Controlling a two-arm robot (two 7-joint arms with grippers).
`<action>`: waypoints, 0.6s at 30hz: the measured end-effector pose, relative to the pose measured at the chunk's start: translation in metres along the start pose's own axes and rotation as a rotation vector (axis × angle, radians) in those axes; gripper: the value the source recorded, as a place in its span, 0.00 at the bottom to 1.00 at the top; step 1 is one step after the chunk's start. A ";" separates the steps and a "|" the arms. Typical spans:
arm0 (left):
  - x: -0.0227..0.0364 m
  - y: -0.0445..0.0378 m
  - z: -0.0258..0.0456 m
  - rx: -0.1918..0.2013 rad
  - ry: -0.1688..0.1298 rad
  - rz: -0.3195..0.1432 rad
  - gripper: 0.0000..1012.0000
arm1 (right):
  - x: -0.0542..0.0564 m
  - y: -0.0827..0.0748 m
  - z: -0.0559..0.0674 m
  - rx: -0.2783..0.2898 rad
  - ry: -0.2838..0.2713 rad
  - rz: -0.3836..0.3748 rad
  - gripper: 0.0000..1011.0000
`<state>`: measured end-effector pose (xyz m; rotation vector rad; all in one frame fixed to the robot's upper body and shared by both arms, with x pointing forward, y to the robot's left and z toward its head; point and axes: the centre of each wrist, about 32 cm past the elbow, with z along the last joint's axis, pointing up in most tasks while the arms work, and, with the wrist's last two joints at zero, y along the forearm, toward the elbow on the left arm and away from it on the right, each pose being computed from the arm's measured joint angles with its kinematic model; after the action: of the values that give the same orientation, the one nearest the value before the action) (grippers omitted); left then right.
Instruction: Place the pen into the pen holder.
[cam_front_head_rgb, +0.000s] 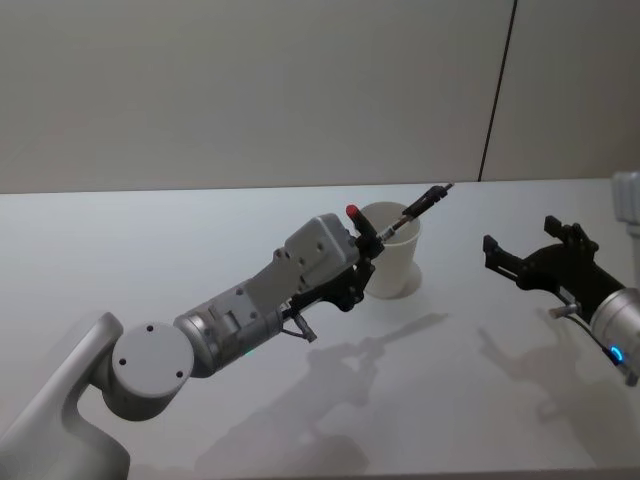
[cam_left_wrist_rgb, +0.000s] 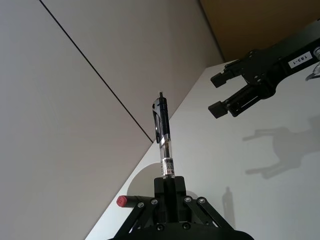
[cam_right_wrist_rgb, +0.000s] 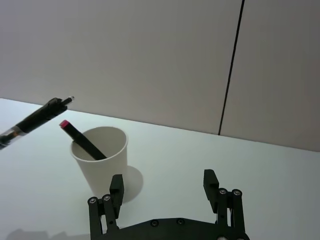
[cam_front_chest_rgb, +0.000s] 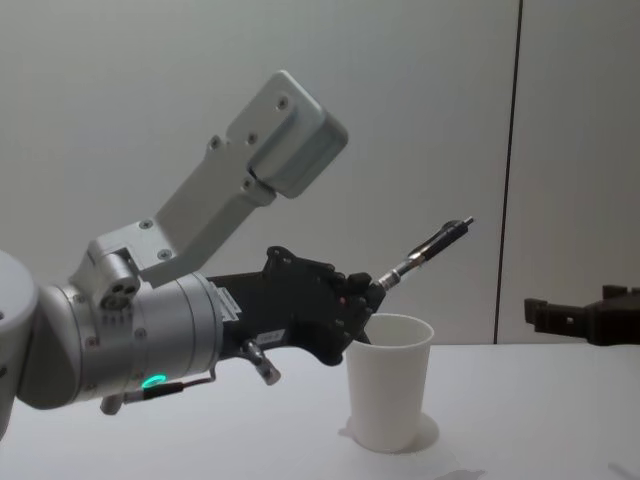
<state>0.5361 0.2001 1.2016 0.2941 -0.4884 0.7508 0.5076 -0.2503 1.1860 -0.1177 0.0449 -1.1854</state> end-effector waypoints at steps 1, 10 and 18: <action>0.0000 0.0000 0.0000 0.000 0.000 0.000 0.13 | 0.001 0.000 0.000 0.001 0.009 0.007 0.99; 0.0000 -0.0004 0.0000 -0.001 0.000 -0.001 0.13 | 0.011 -0.005 -0.002 0.006 0.133 0.100 0.99; 0.0000 -0.0005 0.0001 -0.001 0.000 -0.001 0.13 | 0.018 -0.004 -0.002 0.006 0.247 0.181 0.99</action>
<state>0.5365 0.1997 1.2017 0.2934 -0.4883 0.7498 0.5102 -0.2687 1.1846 0.0387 0.2638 -1.0134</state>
